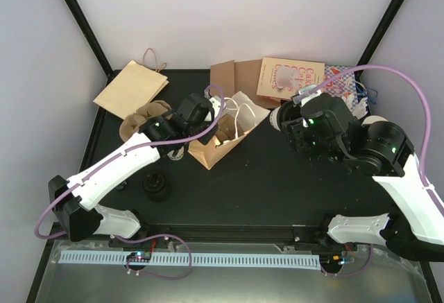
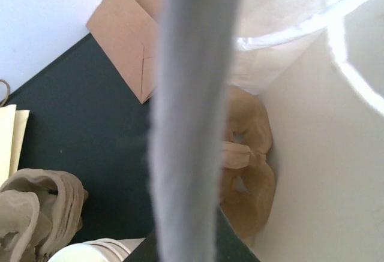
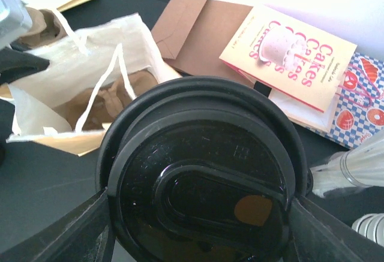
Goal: Pack the takeout coffee
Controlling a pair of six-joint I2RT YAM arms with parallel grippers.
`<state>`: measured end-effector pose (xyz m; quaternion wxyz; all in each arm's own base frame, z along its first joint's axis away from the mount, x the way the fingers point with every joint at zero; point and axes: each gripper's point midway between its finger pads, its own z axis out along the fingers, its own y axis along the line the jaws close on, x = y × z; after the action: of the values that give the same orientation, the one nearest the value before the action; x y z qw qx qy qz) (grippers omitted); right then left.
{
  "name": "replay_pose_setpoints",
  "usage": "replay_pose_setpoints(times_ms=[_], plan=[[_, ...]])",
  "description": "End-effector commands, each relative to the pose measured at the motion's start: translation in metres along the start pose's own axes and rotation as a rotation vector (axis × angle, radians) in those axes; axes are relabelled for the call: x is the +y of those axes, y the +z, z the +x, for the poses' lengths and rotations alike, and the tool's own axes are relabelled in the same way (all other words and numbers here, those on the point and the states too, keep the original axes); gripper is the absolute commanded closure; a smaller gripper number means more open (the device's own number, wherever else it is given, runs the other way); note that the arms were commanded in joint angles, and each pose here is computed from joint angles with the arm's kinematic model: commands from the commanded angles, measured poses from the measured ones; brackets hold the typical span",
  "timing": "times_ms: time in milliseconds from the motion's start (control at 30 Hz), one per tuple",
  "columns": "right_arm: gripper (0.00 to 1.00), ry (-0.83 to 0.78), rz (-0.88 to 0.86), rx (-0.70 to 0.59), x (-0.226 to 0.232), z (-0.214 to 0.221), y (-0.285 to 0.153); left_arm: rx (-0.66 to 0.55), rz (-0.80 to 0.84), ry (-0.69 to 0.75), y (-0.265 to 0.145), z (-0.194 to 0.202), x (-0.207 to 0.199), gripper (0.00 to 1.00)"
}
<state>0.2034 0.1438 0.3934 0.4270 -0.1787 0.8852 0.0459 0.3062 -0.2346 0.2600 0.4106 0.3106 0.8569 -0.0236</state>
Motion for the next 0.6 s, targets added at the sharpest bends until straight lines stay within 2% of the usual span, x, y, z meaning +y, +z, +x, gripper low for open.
replay_pose_setpoints(times_ms=[0,333,567], plan=[[0.3,0.011,-0.021,-0.106,0.0,-0.024,-0.01,-0.088,-0.078,0.019,-0.017,-0.015,0.012,0.99],[0.3,-0.023,-0.08,-0.177,0.023,-0.048,0.003,-0.24,-0.056,0.068,-0.047,-0.042,0.014,0.99],[0.31,-0.05,-0.195,-0.183,0.049,-0.048,0.011,-0.249,-0.055,0.084,-0.048,-0.042,0.013,0.98]])
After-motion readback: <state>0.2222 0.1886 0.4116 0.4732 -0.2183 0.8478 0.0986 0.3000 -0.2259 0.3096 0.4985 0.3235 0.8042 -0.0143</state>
